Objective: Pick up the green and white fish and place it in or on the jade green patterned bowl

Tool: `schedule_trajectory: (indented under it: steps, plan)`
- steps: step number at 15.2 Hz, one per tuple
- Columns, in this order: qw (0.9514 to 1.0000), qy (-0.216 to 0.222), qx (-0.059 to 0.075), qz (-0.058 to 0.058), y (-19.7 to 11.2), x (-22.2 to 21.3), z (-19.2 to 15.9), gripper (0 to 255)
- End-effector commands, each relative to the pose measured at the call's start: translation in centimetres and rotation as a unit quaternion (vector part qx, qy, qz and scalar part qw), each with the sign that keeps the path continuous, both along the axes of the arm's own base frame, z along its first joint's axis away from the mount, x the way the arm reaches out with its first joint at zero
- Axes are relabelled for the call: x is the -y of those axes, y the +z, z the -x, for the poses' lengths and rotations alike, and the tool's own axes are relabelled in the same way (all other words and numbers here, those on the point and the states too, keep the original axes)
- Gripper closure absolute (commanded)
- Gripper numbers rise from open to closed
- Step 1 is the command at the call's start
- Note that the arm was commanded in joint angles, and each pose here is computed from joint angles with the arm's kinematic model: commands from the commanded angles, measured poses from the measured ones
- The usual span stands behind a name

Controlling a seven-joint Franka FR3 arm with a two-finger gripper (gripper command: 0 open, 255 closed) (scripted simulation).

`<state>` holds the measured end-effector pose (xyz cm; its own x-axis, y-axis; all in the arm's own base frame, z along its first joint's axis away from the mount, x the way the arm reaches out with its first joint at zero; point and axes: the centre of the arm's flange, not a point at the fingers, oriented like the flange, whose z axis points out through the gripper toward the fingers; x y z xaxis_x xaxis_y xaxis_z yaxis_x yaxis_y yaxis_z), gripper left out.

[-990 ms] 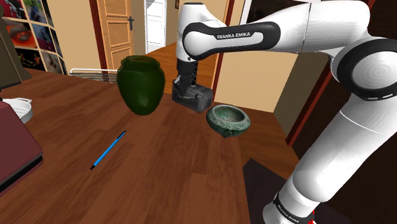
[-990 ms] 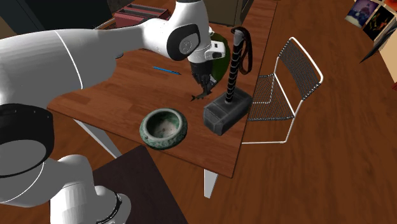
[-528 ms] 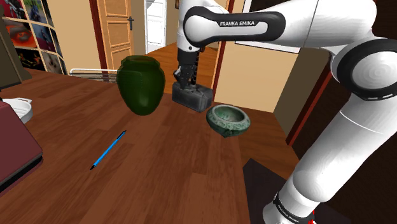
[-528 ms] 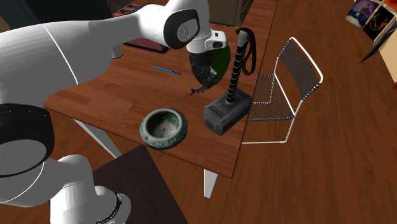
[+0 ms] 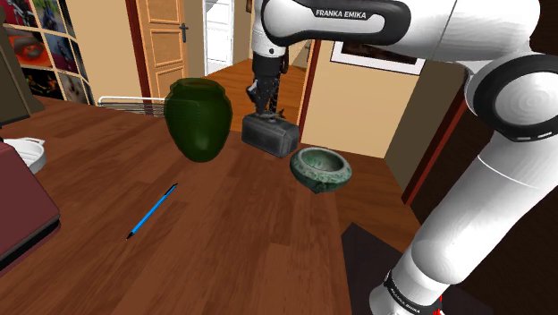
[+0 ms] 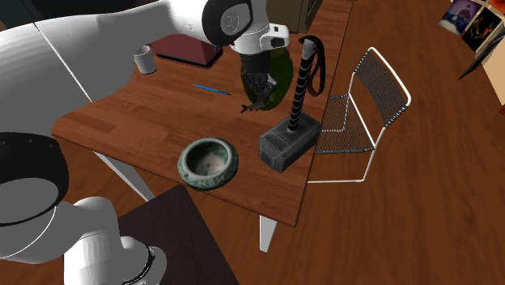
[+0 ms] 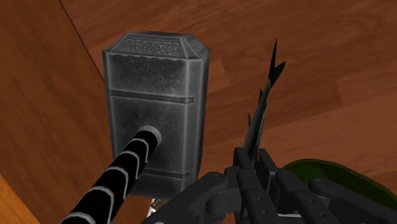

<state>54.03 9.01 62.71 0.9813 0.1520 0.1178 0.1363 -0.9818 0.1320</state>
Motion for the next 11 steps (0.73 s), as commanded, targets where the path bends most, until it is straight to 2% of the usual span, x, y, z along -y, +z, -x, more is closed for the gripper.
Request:
schedule_trajectory:
  steps: [1,11]
  plan:
    - [1.0000,0.000,0.000,0.000,0.0,0.2,2.1,255]
    - [1.0000,0.000,0.000,0.000,-0.4,2.6,15.1,255]
